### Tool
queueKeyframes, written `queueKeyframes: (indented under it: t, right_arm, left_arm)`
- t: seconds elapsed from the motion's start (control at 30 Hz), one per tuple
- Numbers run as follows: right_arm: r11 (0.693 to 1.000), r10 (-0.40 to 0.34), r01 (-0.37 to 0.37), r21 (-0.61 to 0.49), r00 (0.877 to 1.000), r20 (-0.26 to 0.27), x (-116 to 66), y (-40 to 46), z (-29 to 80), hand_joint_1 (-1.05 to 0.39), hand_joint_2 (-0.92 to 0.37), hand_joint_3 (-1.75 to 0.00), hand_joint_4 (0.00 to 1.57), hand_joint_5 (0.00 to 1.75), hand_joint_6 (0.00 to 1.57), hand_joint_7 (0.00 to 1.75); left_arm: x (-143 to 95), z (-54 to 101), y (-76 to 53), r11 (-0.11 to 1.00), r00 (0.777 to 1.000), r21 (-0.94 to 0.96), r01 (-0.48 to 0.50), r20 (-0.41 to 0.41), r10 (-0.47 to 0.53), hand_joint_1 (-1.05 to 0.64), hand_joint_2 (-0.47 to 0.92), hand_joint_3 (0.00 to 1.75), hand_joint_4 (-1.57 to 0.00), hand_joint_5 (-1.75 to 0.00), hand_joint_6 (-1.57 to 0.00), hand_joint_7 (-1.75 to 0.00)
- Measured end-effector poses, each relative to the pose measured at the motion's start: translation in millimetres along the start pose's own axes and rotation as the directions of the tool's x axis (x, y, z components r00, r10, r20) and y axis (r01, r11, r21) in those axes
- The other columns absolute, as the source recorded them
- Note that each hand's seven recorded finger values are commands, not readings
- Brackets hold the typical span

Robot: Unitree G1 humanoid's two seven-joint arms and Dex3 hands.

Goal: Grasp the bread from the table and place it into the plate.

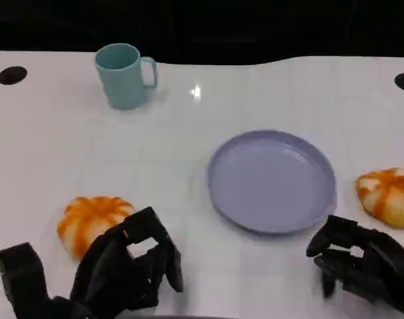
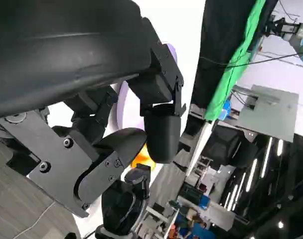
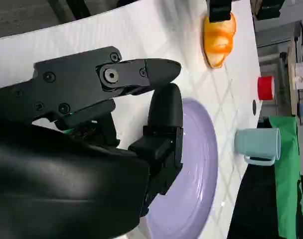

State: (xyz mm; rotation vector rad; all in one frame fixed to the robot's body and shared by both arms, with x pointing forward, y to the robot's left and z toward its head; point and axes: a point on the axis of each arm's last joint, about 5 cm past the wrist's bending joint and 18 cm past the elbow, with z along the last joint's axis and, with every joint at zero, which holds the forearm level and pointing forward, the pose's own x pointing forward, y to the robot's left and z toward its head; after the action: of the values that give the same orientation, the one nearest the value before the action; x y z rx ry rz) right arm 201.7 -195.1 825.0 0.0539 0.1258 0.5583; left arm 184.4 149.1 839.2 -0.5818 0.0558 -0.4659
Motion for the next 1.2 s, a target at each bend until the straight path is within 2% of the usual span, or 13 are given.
queueKeyframes:
  t: [0.63, 1.0, 1.07, 1.13, 1.2]
  right_arm:
    - [1.000, -0.004, 0.004, -0.006, 1.000, 0.002, -0.2, 0.5, -0.1, -0.51, -0.92, -0.27, 0.66, 1.75, 0.66, 1.38]
    - [1.000, -0.009, 0.009, -0.005, 1.000, -0.001, -0.3, 1.8, 0.4, -0.51, -0.92, -0.27, 0.65, 1.75, 0.66, 1.37]
    - [1.000, -0.008, 0.008, -0.006, 1.000, 0.000, -0.4, 1.8, 0.3, -0.51, -0.92, -0.27, 0.66, 1.75, 0.66, 1.37]
    - [1.000, -0.008, 0.008, -0.006, 1.000, 0.000, -0.5, 1.9, 0.2, -0.52, -0.92, -0.27, 0.65, 1.75, 0.66, 1.37]
    - [1.000, -0.008, 0.008, -0.007, 1.000, 0.001, -0.4, 1.9, 0.2, -0.52, -0.92, -0.27, 0.65, 1.75, 0.66, 1.37]
  left_arm:
    - [-0.5, 0.4, 0.7, 1.000, 1.000, 0.000, -0.005, 0.003, 0.005, -0.30, 0.34, 1.44, -0.89, -1.60, -0.83, -1.47]
    - [0.5, 3.4, -0.4, 1.000, 1.000, 0.017, 0.001, 0.012, -0.001, -0.29, 0.27, 1.55, -0.86, -1.63, -0.79, -1.53]
    - [0.6, 4.3, -0.5, 1.000, 1.000, 0.019, 0.001, 0.016, -0.002, -0.30, 0.30, 1.50, -0.85, -1.63, -0.77, -1.53]
    - [0.5, 4.9, -0.4, 1.000, 1.000, 0.023, 0.000, 0.021, -0.001, -0.35, 0.43, 1.23, -0.80, -1.61, -0.73, -1.45]
    - [0.8, 7.1, -1.1, 0.999, 0.999, 0.038, 0.002, 0.035, -0.004, -0.38, 0.50, 1.09, -0.73, -1.56, -0.67, -1.38]
